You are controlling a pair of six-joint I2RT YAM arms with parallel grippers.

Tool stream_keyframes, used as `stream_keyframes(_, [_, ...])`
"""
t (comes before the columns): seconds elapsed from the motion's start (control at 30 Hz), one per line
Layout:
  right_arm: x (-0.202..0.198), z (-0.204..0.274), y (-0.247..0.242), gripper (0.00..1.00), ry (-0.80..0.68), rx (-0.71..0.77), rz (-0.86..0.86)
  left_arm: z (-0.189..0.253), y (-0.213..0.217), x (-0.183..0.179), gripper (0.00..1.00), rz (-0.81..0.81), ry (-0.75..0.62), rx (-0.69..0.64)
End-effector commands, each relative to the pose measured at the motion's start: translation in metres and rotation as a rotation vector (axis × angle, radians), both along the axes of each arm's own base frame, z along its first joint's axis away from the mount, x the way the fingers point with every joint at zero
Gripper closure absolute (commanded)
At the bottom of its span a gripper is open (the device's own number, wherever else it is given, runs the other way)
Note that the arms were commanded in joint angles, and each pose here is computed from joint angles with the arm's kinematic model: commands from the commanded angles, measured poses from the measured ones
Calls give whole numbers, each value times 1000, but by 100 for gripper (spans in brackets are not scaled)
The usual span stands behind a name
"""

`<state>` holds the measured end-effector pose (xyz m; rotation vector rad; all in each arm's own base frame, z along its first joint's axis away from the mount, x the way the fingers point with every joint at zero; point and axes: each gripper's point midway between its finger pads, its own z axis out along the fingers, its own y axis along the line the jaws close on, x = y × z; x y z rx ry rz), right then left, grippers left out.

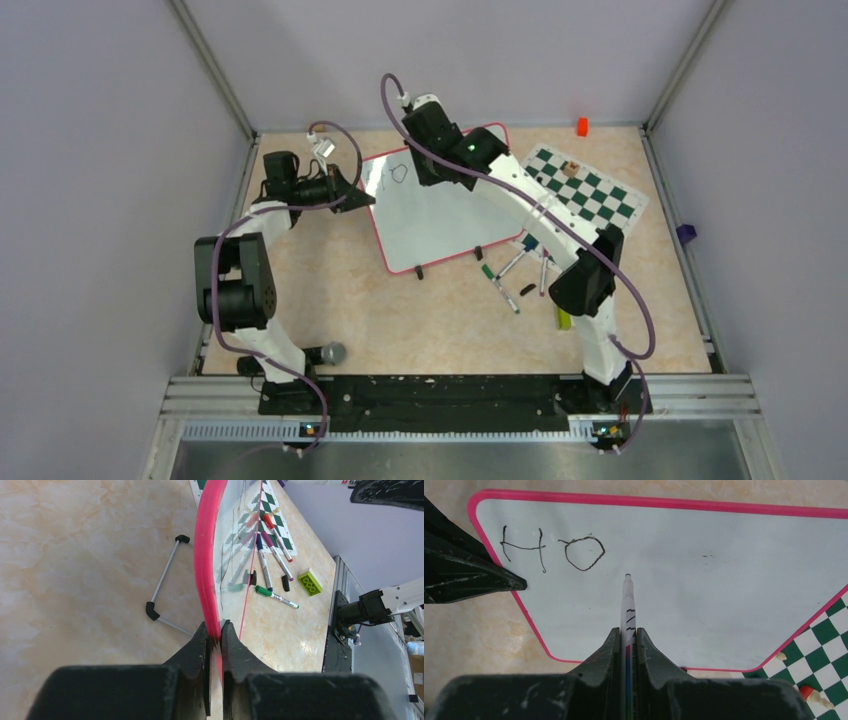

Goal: Write a sentence on the whiteboard

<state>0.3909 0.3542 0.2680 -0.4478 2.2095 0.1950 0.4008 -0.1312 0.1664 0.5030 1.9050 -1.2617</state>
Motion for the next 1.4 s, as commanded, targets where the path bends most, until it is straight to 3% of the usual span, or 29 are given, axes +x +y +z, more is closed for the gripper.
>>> stream_keyframes(0.0, [-2, 5, -4, 100, 4, -11, -27, -34, 11, 12, 100, 68, -41, 118])
stream_keyframes(1.37, [26, 18, 11, 100, -92, 41, -11, -39, 3, 14, 100, 59, -48, 170])
